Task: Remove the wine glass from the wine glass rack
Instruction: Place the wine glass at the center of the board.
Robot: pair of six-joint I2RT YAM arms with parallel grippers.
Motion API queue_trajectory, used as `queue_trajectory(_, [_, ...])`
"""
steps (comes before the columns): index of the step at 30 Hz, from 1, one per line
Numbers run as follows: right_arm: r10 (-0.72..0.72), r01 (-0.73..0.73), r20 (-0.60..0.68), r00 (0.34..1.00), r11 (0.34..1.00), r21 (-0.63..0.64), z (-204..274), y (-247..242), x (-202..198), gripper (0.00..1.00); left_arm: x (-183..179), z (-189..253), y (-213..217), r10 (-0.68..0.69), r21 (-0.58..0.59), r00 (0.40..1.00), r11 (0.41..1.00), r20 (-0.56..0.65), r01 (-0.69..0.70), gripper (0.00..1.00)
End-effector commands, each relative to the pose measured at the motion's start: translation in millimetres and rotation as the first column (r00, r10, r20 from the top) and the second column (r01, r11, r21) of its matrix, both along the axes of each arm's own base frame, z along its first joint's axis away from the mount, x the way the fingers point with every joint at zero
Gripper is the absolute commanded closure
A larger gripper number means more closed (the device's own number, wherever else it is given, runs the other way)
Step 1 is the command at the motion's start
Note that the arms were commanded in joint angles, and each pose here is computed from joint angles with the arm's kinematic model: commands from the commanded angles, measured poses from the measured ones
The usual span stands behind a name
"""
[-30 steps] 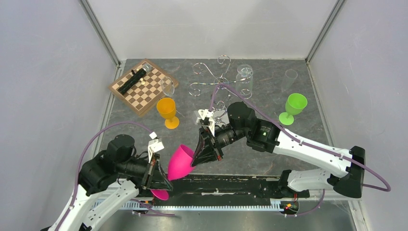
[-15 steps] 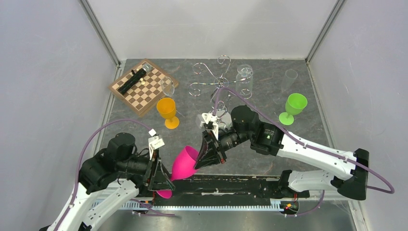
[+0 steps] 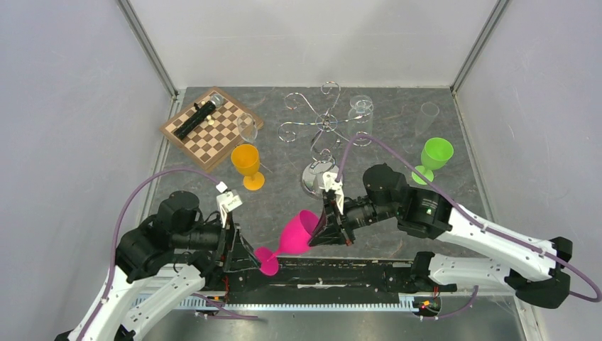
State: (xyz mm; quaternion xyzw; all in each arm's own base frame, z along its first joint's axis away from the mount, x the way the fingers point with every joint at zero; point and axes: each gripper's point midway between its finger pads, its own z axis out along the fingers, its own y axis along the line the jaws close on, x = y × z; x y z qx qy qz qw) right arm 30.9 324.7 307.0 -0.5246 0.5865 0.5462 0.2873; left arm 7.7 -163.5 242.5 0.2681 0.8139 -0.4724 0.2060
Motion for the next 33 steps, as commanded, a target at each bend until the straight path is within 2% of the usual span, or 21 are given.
queue_trajectory(1, [-0.167, 0.174, 0.092, 0.982, 0.981, -0.082, -7, -27, 21, 1.00, 17, 15, -8, 0.054, -0.043, 0.997, 0.998, 0.049, -0.052, 0.23])
queue_trajectory(5, [-0.322, 0.336, 0.114, 0.940, 0.932, -0.138, -12, -52, 37, 1.00, 25, 17, -13, 0.077, -0.053, 0.996, 0.996, 0.044, -0.075, 0.23])
queue_trajectory(8, [-0.459, 0.479, 0.140, 0.877, 0.859, -0.181, -14, -72, 55, 1.00, 31, 22, -16, 0.099, -0.073, 0.994, 0.993, 0.051, -0.095, 0.23])
queue_trajectory(10, [-0.546, 0.567, 0.153, 0.824, 0.796, -0.213, -16, -86, 66, 1.00, 34, 27, -18, 0.114, -0.087, 0.992, 0.990, 0.058, -0.109, 0.23])
queue_trajectory(14, [-0.693, 0.716, 0.200, 0.692, 0.626, -0.310, -29, -120, 84, 1.00, 42, 31, -18, 0.127, -0.071, 0.989, 0.990, 0.079, -0.121, 0.23])
queue_trajectory(20, [-0.812, 0.832, 0.257, 0.524, 0.424, -0.357, -18, -154, 101, 1.00, 48, 30, -22, 0.115, -0.060, 0.989, 0.992, 0.092, -0.109, 0.24])
queue_trajectory(29, [-0.876, 0.901, 0.337, 0.346, 0.211, -0.378, -23, -182, 125, 1.00, 55, 30, -29, 0.109, -0.079, 0.988, 0.992, 0.109, -0.100, 0.24])
queue_trajectory(33, [-0.884, 0.907, 0.363, 0.295, 0.139, -0.398, -26, -191, 143, 1.00, 55, 30, -33, 0.092, -0.097, 0.990, 0.992, 0.111, -0.081, 0.24])
